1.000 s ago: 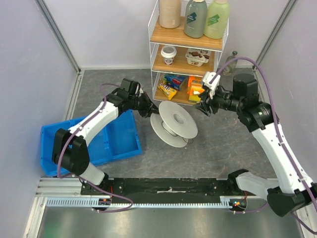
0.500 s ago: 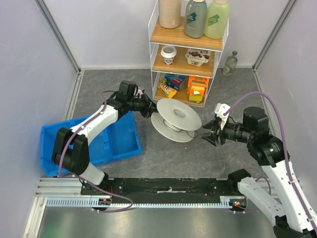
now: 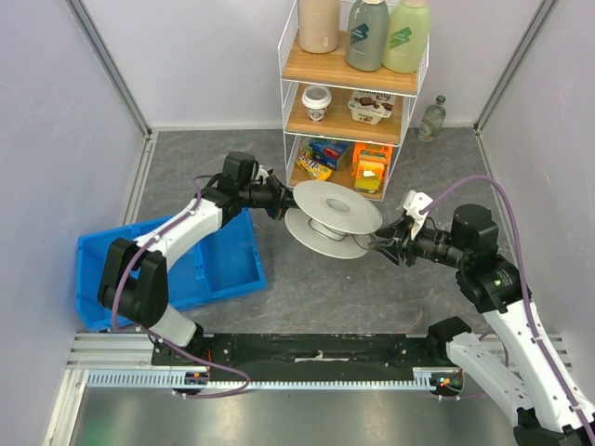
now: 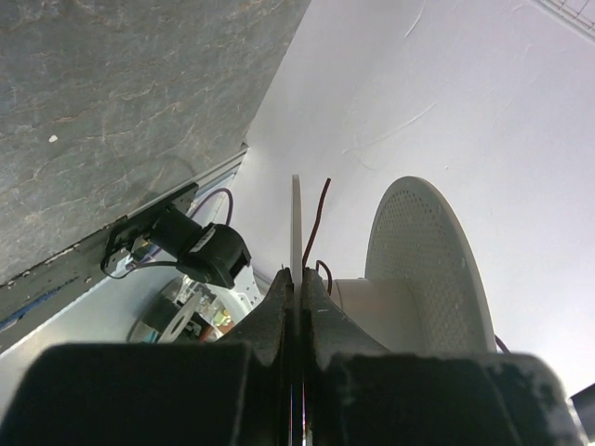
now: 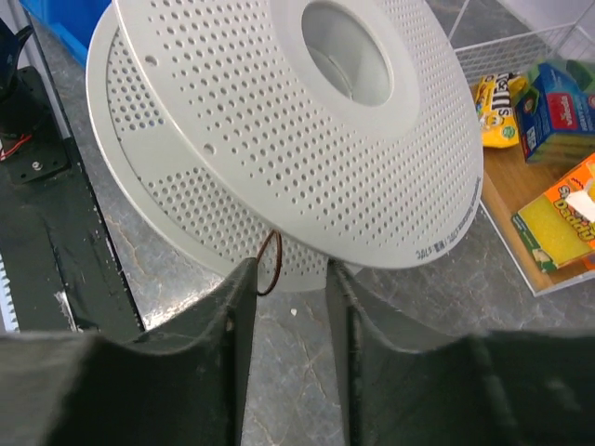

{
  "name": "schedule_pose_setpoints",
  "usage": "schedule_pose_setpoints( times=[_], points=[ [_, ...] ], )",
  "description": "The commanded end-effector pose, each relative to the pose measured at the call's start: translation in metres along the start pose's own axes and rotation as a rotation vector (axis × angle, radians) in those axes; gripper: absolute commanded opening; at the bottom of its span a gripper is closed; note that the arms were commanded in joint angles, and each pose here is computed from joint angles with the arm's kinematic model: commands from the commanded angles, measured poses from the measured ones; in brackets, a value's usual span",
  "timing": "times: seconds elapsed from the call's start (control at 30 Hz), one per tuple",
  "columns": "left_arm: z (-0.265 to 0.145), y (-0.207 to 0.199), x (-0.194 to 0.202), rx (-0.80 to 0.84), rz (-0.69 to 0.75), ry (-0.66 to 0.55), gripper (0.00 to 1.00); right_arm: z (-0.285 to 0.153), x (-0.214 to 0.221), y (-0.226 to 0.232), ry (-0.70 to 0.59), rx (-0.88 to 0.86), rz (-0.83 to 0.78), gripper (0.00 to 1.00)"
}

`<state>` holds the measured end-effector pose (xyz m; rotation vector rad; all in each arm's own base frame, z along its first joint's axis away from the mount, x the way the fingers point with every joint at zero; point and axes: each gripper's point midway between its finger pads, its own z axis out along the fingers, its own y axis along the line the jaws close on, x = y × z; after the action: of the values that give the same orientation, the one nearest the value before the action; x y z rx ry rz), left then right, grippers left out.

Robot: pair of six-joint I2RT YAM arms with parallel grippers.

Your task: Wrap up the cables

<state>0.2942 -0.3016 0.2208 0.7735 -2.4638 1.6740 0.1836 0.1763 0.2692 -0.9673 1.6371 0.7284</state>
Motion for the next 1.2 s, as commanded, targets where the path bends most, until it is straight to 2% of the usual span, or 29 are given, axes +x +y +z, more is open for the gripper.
schedule_pose_setpoints(
  times=[0.0,0.07,0.13,0.37,0.63,0.83,0.9,1.0,1.1,1.17],
  points=[
    [-0.001,-0.008,0.008,0.03,-0.061,0.07,0.02,0.009,-0.017,0.0,-0.062,-0.025,-0.024,0.38],
    [0.001,-0.006,0.005,0.016,-0.075,0.057,0.02,0.011,-0.02,0.003,-0.065,-0.042,-0.026,0.17],
    [0.002,-0.002,0.002,-0.004,-0.093,0.04,0.01,0.013,-0.028,0.011,-0.092,-0.072,-0.039,0.0],
    [0.009,0.007,0.0,-0.066,-0.095,0.009,0.02,0.032,-0.025,0.032,-0.06,-0.107,-0.048,0.0],
    [0.018,0.018,0.009,-0.107,-0.093,0.027,0.02,0.055,-0.026,0.028,-0.001,-0.063,-0.036,0.0],
    [0.023,0.033,0.016,-0.141,-0.103,0.046,0.02,0.062,-0.032,0.034,0.001,-0.061,-0.056,0.02],
    [0.026,0.036,0.021,-0.148,-0.094,0.059,0.02,0.064,-0.033,0.037,0.005,-0.07,-0.073,0.15],
    [0.027,0.036,0.025,-0.138,-0.09,0.077,0.02,0.065,-0.032,0.033,0.018,-0.046,-0.086,0.27],
    [0.027,0.037,0.026,-0.114,-0.086,0.101,0.02,0.063,-0.03,0.033,0.031,-0.038,-0.103,0.31],
    [0.027,0.041,0.028,-0.117,-0.08,0.116,0.02,0.06,-0.033,0.034,0.024,-0.043,-0.106,0.39]
  ],
)
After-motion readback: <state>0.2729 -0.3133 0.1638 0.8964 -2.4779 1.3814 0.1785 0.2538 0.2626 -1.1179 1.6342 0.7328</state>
